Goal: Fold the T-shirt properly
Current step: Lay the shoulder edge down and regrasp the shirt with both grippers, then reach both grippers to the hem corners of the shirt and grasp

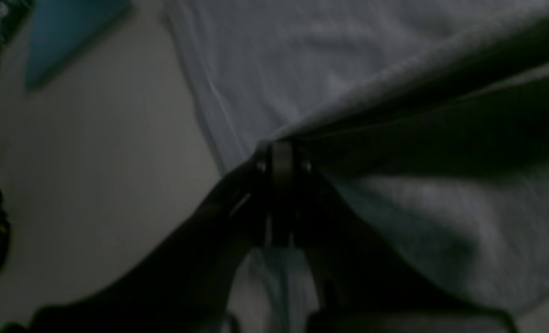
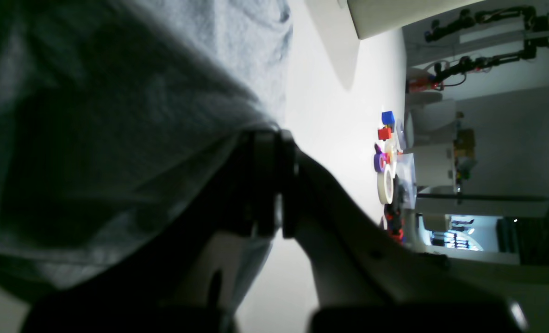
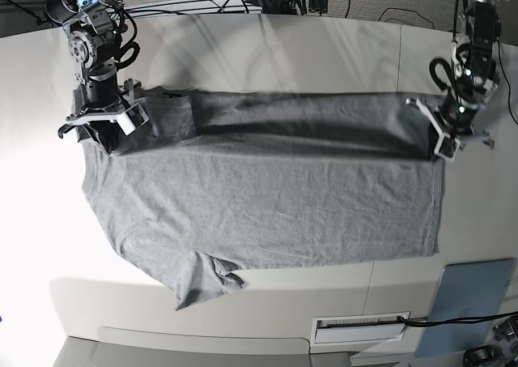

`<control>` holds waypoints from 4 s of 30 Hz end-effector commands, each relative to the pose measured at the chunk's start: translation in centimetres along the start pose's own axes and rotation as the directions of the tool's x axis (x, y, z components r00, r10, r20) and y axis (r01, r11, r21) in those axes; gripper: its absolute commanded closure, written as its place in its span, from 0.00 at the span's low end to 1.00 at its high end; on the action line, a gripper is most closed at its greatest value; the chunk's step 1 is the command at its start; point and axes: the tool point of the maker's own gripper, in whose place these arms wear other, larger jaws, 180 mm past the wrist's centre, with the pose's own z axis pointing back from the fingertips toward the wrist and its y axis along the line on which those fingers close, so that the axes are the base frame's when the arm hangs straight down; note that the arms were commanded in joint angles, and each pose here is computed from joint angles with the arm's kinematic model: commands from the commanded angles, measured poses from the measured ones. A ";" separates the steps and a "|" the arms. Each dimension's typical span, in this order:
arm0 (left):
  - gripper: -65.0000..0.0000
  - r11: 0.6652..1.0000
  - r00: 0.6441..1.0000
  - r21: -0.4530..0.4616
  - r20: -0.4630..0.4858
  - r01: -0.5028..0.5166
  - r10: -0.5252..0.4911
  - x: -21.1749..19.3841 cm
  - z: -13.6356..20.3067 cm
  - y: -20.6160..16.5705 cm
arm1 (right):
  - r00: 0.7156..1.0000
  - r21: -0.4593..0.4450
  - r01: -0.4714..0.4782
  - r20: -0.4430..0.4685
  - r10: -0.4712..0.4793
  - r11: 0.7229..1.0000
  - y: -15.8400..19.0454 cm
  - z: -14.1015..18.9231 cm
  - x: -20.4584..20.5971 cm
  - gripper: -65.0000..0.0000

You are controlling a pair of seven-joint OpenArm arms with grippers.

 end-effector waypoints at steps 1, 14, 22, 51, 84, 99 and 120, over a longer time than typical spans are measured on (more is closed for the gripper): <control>1.00 0.999 0.999 0.033 0.048 0.018 -0.020 1.6 0.0 1.5 | 1.000 -0.042 -0.003 0.016 0.003 0.999 -1.4 -0.1 0.4 1.00; 1.00 1.000 1.000 -0.015 0.024 0.001 0.000 -0.4 -0.4 1.0 | 0.998 -0.005 0.060 0.006 -0.060 0.998 -0.7 -0.1 0.2 0.99; 0.64 0.998 0.996 -0.025 0.068 -0.064 0.066 0.6 -0.6 1.0 | 0.998 -0.005 0.060 0.006 -0.060 0.998 -0.7 -0.1 0.2 0.67; 1.00 0.862 0.839 -0.057 -0.269 -0.504 0.473 -10.0 2.2 -7.9 | 0.887 0.065 0.317 -0.374 -0.271 0.946 6.5 1.0 -11.2 1.00; 1.00 0.892 0.842 -0.249 -0.494 -0.378 0.219 -16.7 15.4 -12.2 | 0.859 0.095 0.202 -0.496 -0.130 0.975 6.6 13.5 -15.3 1.00; 0.69 0.930 0.935 -0.173 -0.206 -0.324 0.287 -7.0 12.2 -5.5 | 0.944 -0.043 0.175 -0.278 -0.180 0.984 1.1 10.4 -8.5 1.00; 0.45 0.856 0.855 0.029 -0.049 -0.515 0.516 -0.1 -0.8 5.5 | 0.873 -0.061 0.477 -0.085 -0.480 0.877 -3.3 2.1 -1.4 0.70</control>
